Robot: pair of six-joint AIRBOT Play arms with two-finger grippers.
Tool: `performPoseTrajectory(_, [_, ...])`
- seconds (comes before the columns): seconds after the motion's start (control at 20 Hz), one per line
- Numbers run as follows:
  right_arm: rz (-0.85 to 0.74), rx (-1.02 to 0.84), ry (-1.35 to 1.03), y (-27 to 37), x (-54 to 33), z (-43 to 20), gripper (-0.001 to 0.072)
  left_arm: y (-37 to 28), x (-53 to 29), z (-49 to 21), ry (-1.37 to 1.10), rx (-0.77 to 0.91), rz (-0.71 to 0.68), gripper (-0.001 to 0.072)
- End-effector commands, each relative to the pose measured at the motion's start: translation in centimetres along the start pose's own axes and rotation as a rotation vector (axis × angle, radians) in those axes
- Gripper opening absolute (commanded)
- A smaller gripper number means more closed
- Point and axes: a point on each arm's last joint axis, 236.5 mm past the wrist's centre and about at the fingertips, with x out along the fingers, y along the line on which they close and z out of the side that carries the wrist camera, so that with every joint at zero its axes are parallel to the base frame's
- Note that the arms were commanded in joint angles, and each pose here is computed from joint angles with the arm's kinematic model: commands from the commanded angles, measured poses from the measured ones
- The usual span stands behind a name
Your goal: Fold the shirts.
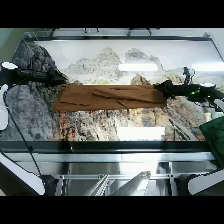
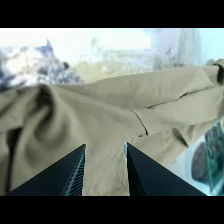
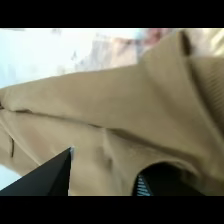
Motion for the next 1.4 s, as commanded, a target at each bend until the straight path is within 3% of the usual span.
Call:
performPoseTrajectory(0.0, [-0.018, -0.113, 0.001, -0.6, -2.6, 1.7, 0.0513, -0.3, -1.1, 0.5, 0.059, 0.026, -0.041, 0.0276])
performPoseTrajectory(0.05, [-0.062, -0.126, 0.003, -1.4, -3.8, 2.4, 0.0642, -0.8, -2.5, 1.1, 0.042, 0.052, -0.039, 0.0276])
performPoseTrajectory(0.3, [-0.249, -0.048, 0.085, -6.6, -5.4, 1.3, 0.0642, -2.4, -7.4, 2.6, -0.075, 0.052, 0.004, 0.0272])
performPoseTrajectory(0.35, [-0.232, -0.033, 0.126, -6.7, -4.4, 0.2, 0.0643, -2.7, -7.6, 2.2, -0.077, 0.045, 0.005, 0.018])
performPoseTrajectory(0.4, [-0.212, -0.022, 0.166, -6.5, -3.4, -1.0, 0.0643, -3.0, -7.6, 1.7, -0.07, 0.049, 0.002, 0.0021])
performPoseTrajectory(0.5, [-0.156, 0.001, 0.225, -5.5, -0.9, -2.8, 0.0636, -4.3, -6.8, 0.6, -0.044, 0.069, -0.007, -0.0002])
performPoseTrajectory(0.65, [-0.066, -0.016, 0.243, -2.8, 2.1, -3.9, 0.0549, -8.0, -4.3, -1.8, 0.021, 0.143, -0.029, -0.0002])
performPoseTrajectory(0.75, [-0.029, -0.012, 0.234, -1.5, 2.7, -3.7, 0.0025, -10.9, -1.2, -4.9, 0.108, 0.171, -0.057, -0.0002])
performPoseTrajectory(0.95, [0.119, -0.034, 0.31, 2.9, 0.1, -3.8, 0.0012, -15.1, 7.6, -11.2, 0.245, 0.273, -0.063, -0.0002])
performPoseTrajectory(1.15, [0.334, -0.056, 0.274, 10.2, -4.8, -2.1, 0.0012, -15.3, 16.6, -12.1, 0.199, 0.501, 0.154, 0.0])
performPoseTrajectory(1.35, [0.505, -0.105, 0.246, 16.2, -9.4, -1.6, 0.0012, -14.0, 22.9, -13.5, 0.3, 0.581, 0.321, 0.0011])
